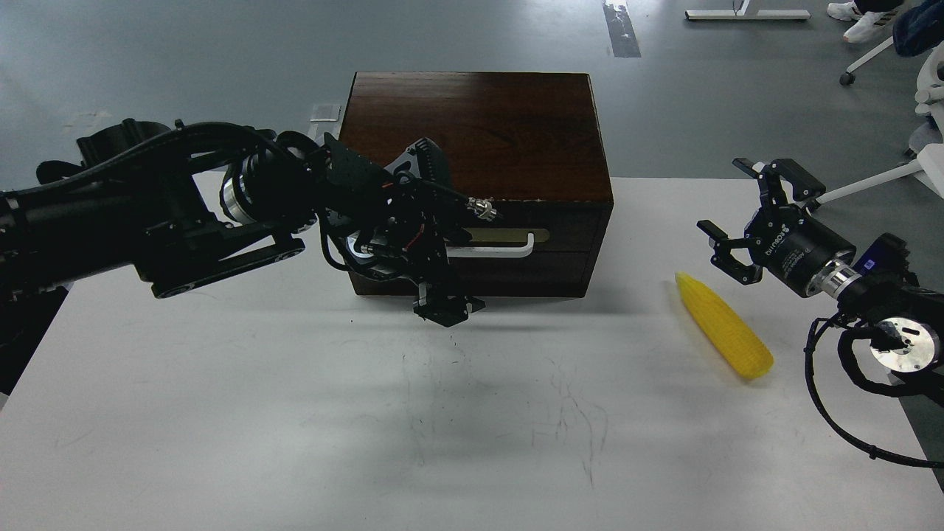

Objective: Put corn in drawer with both arms

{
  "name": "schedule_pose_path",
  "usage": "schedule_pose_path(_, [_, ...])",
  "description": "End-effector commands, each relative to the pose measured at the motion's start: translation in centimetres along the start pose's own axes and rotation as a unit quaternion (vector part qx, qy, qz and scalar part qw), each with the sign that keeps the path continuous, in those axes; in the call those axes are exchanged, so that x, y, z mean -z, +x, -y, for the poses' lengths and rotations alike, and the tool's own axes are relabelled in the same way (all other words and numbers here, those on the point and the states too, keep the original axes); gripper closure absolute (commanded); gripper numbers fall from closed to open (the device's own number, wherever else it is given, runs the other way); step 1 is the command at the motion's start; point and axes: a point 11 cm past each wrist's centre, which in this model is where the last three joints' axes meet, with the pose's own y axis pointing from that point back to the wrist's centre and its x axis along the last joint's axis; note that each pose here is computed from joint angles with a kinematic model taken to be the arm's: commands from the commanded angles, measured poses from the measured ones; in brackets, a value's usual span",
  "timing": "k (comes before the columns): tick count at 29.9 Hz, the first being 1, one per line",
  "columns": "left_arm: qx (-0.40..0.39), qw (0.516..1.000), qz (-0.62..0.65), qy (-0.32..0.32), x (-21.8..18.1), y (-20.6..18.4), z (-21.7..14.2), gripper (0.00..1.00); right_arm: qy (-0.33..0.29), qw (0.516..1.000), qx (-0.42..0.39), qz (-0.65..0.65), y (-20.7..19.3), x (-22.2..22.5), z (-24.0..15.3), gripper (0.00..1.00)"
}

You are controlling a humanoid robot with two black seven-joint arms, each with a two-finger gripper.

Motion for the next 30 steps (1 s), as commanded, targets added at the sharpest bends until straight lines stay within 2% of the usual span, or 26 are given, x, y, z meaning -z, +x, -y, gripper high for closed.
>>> schedule_pose_path(1, [0.002, 1.0, -0.003, 0.003, 0.2, -0.2, 0.0, 0.02, -0.001, 1.0, 0.0, 0.0, 0.0, -0.1, 0.0, 0.0])
schedule_pose_path(20, [0.026, 1.0, -0.003, -0.002, 0.0, -1.4, 1.0, 0.02, -0.001, 1.0, -0.001, 0.001, 0.1, -0.2, -0.1, 0.0])
schedule_pose_path(30, [0.017, 0.999, 0.008, -0.027, -1.8, -0.7, 1.4, 0.02, -0.004, 1.0, -0.004, 0.002, 0.2, -0.4, -0.3, 0.0])
